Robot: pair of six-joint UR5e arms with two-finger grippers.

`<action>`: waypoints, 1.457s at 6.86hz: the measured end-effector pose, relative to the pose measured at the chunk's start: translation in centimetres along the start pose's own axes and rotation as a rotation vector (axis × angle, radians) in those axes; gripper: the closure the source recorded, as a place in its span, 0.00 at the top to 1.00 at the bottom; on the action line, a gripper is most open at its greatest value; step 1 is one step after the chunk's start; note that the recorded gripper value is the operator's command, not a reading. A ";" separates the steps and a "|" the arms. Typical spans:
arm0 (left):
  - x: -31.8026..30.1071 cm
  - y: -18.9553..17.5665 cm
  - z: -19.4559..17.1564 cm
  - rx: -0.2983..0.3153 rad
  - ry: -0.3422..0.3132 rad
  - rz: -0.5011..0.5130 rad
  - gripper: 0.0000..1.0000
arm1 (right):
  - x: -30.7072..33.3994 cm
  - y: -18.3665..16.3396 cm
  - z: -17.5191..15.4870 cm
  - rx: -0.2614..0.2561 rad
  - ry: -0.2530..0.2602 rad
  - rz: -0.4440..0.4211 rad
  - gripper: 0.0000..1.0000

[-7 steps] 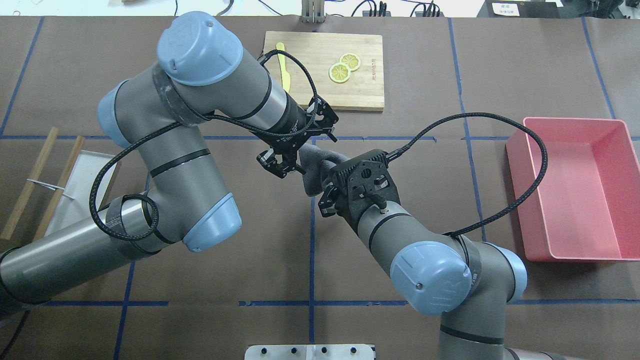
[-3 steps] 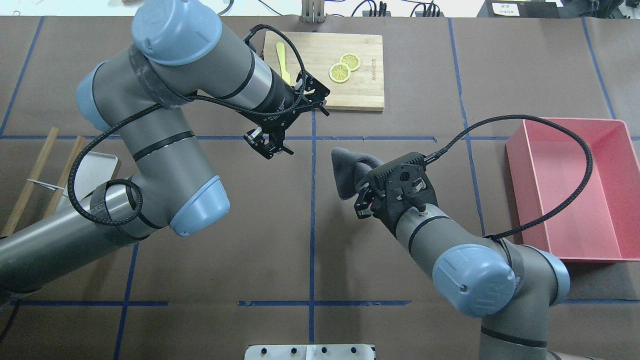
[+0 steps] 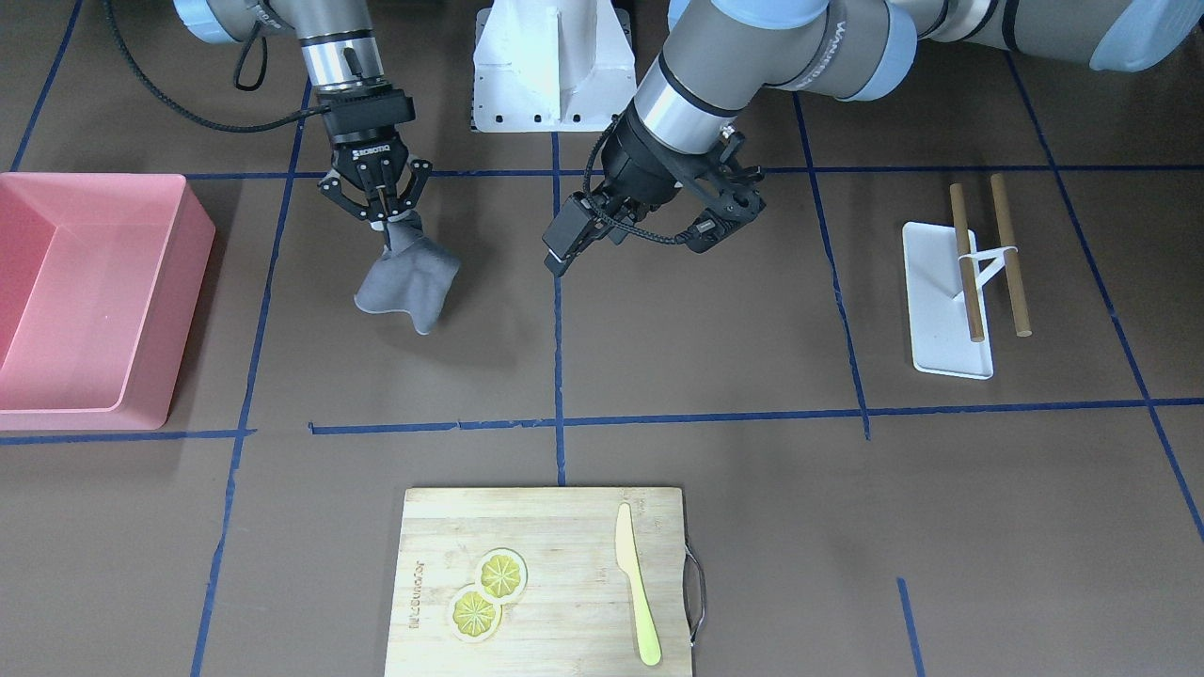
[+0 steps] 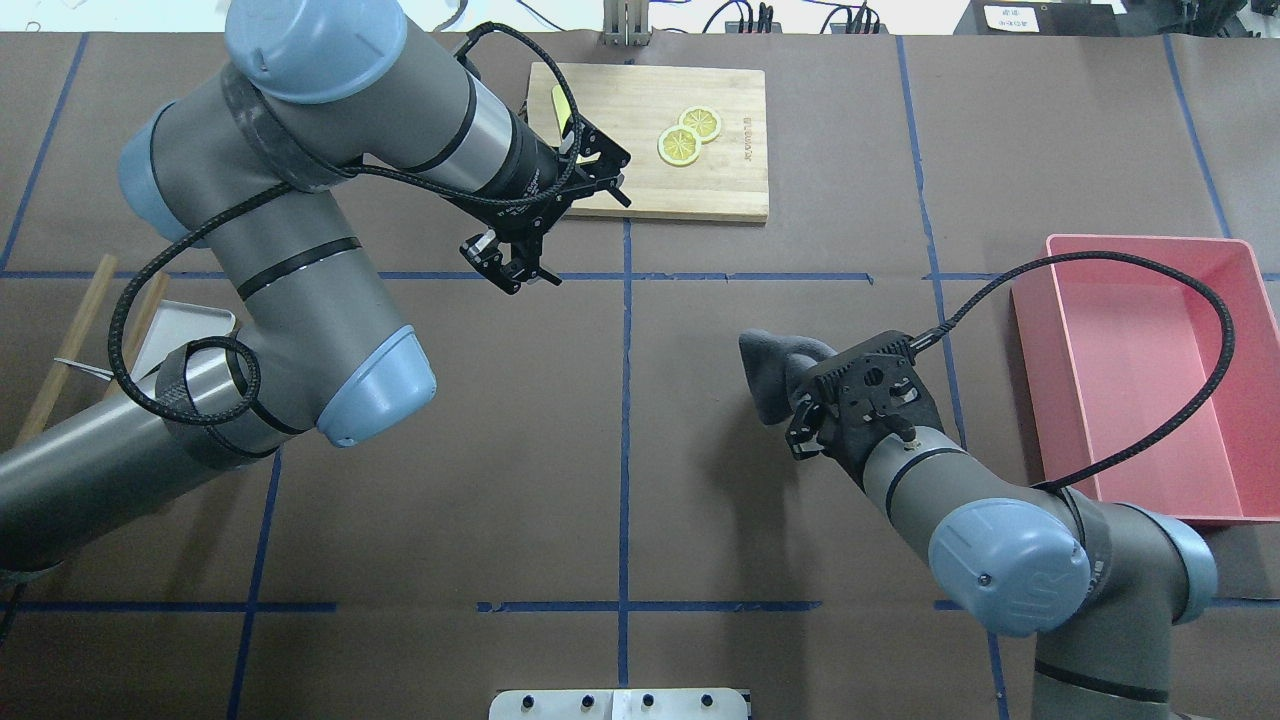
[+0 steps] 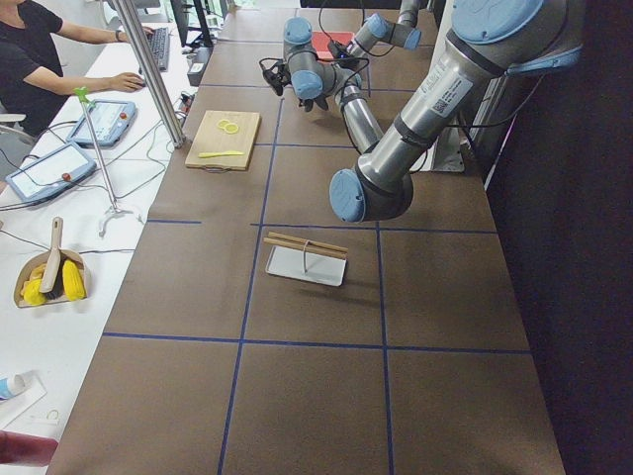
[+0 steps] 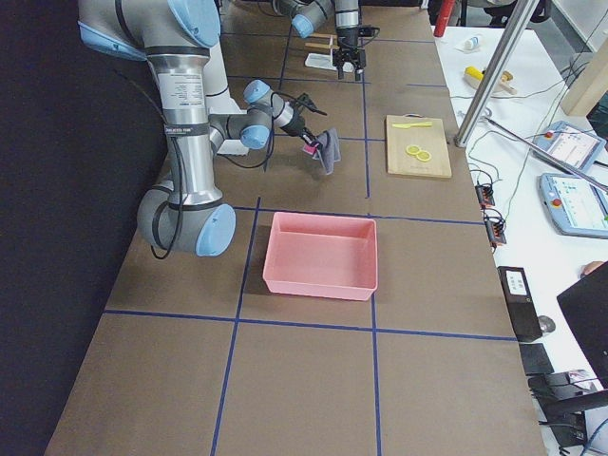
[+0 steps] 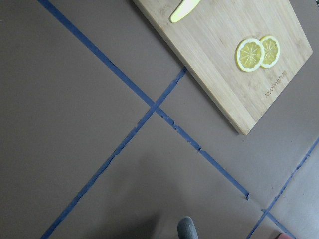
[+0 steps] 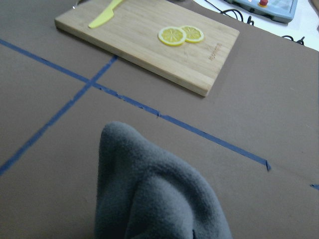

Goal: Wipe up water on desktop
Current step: 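Lower the grey cloth onto the table with the right gripper and wipe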

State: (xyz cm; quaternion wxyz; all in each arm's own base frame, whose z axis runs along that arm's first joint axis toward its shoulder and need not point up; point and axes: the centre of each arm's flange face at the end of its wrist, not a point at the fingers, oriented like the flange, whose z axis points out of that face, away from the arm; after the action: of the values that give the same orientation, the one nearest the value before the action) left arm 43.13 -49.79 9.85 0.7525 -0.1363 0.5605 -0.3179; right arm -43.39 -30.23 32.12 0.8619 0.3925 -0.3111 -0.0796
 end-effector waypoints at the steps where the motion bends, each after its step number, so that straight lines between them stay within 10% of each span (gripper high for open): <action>1: -0.1 -0.3 0.0 0.004 0.000 -0.002 0.99 | 2.2 2.4 0.6 -0.047 0.033 -0.028 0.00; 5: 0.0 -1.5 -0.7 0.021 0.006 0.006 0.99 | 4.5 7.9 1.9 -0.250 0.027 -0.080 0.00; 10: -4.4 -7.4 -4.0 0.087 -0.004 0.106 0.99 | -12.7 -1.0 6.0 -0.389 -0.074 -0.032 0.00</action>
State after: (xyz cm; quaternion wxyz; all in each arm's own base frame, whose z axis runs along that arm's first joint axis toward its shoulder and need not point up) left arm 36.30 -52.00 16.01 0.7746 -0.0742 0.5509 -0.3016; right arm -56.99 -29.83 28.40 0.9081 0.2203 -0.3150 -0.1663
